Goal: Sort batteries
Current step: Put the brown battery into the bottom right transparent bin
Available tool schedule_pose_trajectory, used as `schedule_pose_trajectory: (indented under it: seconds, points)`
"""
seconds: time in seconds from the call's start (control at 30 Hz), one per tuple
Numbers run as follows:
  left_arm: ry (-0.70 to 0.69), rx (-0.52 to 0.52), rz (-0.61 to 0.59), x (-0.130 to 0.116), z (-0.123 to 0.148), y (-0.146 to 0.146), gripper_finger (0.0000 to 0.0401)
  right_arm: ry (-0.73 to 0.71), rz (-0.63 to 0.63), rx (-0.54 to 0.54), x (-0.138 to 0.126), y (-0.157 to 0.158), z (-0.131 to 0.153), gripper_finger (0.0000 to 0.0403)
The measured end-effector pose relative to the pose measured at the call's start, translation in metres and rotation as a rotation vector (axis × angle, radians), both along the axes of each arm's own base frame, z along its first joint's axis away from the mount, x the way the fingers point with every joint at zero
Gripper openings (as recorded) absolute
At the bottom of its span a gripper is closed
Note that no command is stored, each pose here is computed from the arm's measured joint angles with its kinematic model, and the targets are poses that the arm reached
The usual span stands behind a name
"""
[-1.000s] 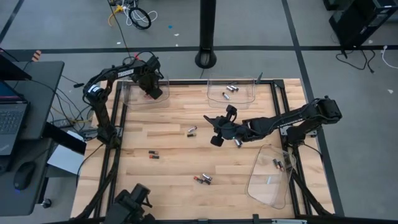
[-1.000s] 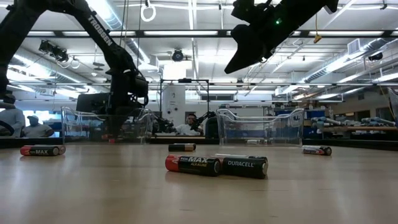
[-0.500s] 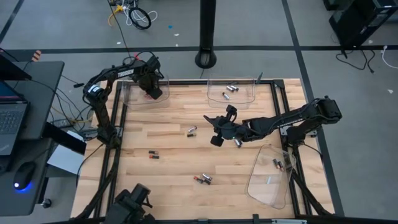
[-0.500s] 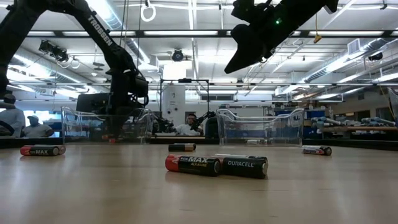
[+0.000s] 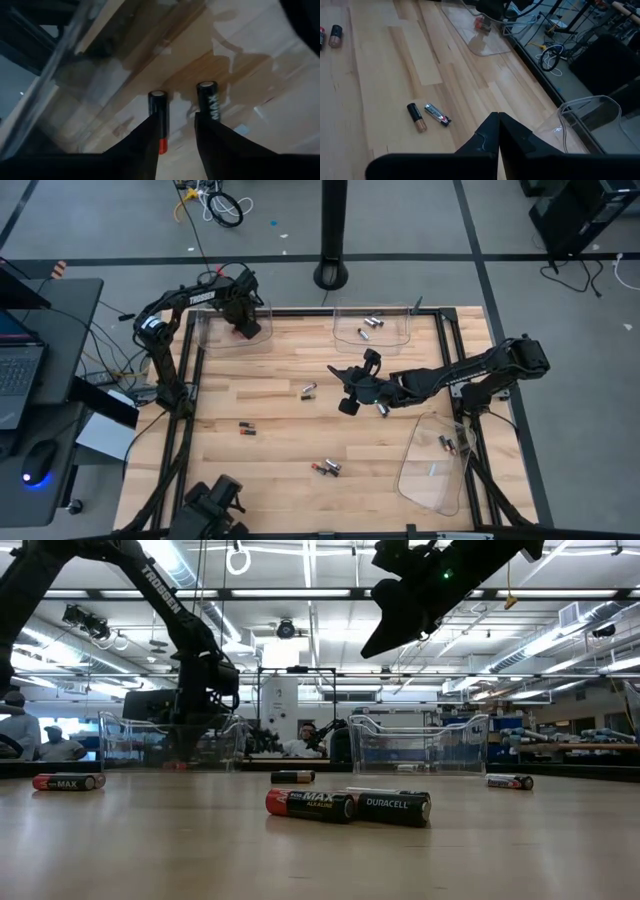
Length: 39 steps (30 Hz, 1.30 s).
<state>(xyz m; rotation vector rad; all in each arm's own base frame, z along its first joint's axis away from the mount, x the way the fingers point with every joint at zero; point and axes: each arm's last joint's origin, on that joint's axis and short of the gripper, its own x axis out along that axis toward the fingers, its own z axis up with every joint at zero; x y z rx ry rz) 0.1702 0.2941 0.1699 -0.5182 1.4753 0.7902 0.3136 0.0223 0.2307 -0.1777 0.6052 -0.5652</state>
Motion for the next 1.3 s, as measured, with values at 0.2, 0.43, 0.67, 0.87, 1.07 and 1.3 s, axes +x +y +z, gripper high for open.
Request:
schedule_pose_trajectory:
  seconds: [0.2,0.43,0.67,0.87,1.07,1.3]
  points:
    - [0.05,0.09,-0.06,0.004,0.02,0.0,0.0138,0.001,0.003,0.001,0.0,0.0,0.0,0.0013]
    - [-0.087,0.36,-0.113,0.005,0.091,-0.022,0.0098,0.004,0.02,0.013,0.0,0.0,0.0,0.0016]
    - [-0.393,0.573,-0.262,0.002,0.139,-0.078,0.0053,-0.044,0.104,0.095,0.002,0.0,-0.006,0.0011]
    - [-0.626,0.676,-0.489,0.005,0.126,-0.138,0.0026,-0.124,0.157,0.179,-0.004,-0.002,-0.026,0.0012]
    - [-0.813,0.754,-0.641,0.007,0.089,-0.187,0.002,-0.151,0.137,0.211,-0.01,-0.003,-0.038,0.0017]
    - [-1.087,0.786,-0.728,0.011,0.05,-0.228,0.0019,-0.143,0.172,0.254,-0.012,-0.002,-0.041,0.0014]
